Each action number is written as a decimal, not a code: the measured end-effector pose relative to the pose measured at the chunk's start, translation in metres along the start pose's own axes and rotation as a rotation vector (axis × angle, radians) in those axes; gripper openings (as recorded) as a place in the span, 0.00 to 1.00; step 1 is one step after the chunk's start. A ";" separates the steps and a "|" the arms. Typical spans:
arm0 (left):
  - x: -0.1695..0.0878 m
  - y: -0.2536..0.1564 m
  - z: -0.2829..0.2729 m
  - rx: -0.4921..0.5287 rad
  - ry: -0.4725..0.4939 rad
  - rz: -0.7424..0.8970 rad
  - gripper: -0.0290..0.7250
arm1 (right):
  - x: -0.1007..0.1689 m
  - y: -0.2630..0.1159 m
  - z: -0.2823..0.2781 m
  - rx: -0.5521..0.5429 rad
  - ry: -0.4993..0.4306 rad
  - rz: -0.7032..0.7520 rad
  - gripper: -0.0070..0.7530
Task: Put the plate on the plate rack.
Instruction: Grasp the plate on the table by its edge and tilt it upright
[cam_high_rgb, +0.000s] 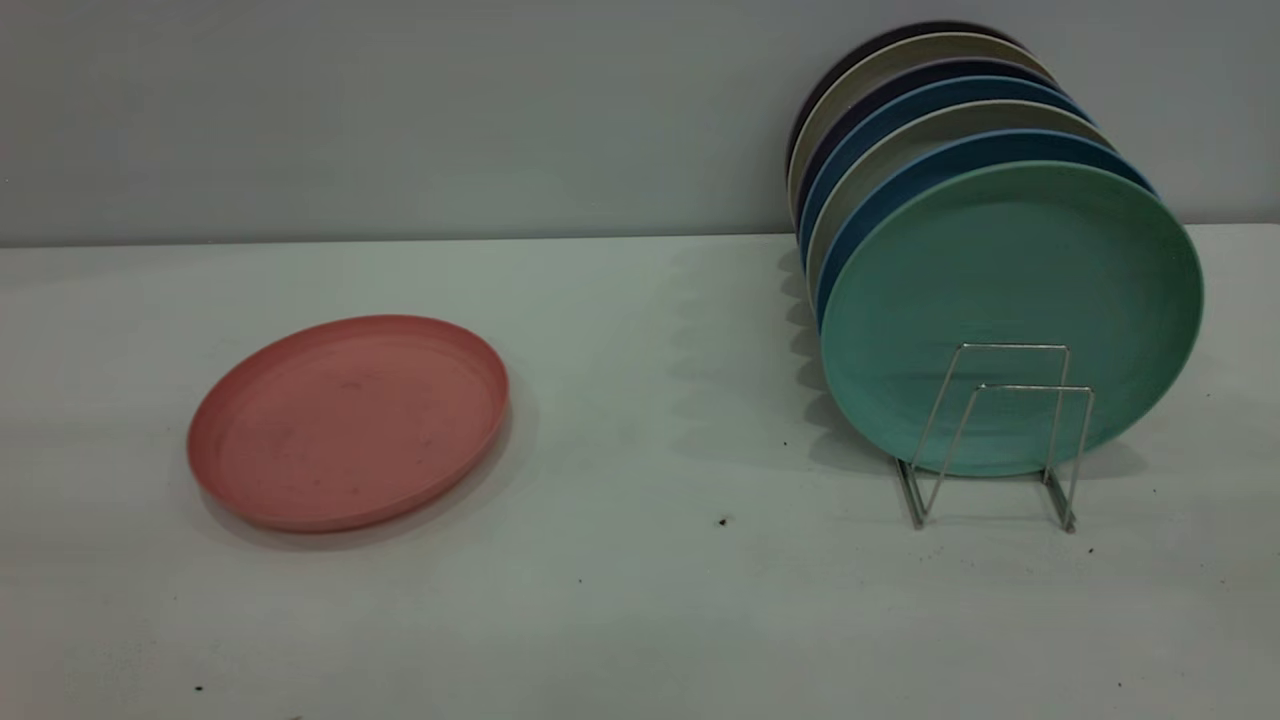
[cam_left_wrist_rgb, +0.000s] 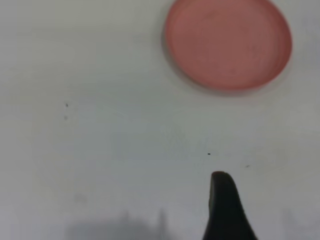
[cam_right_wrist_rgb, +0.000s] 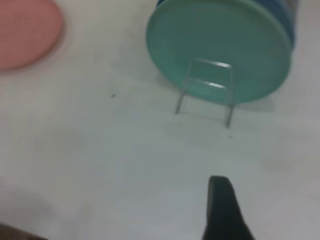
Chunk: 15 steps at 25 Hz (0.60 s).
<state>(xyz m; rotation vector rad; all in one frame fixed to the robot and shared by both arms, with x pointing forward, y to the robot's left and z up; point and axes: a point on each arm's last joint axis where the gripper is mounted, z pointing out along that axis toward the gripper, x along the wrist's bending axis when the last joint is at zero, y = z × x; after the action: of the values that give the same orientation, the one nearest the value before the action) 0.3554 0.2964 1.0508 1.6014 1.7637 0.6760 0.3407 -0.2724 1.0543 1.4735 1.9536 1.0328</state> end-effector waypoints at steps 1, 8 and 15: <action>-0.001 0.004 0.010 0.011 -0.004 -0.013 0.68 | -0.002 0.003 0.010 0.019 0.009 0.001 0.65; 0.001 0.014 0.097 0.132 0.002 -0.125 0.68 | -0.013 0.026 0.057 0.114 0.082 0.018 0.65; 0.002 0.022 0.183 0.292 0.016 -0.168 0.68 | -0.017 0.031 0.082 0.174 0.128 0.047 0.65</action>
<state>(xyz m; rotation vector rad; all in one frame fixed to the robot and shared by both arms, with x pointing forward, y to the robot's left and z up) 0.5074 0.2913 0.9475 1.6116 2.0561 0.3649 0.4262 -0.2614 1.0287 1.5874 2.1548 1.0216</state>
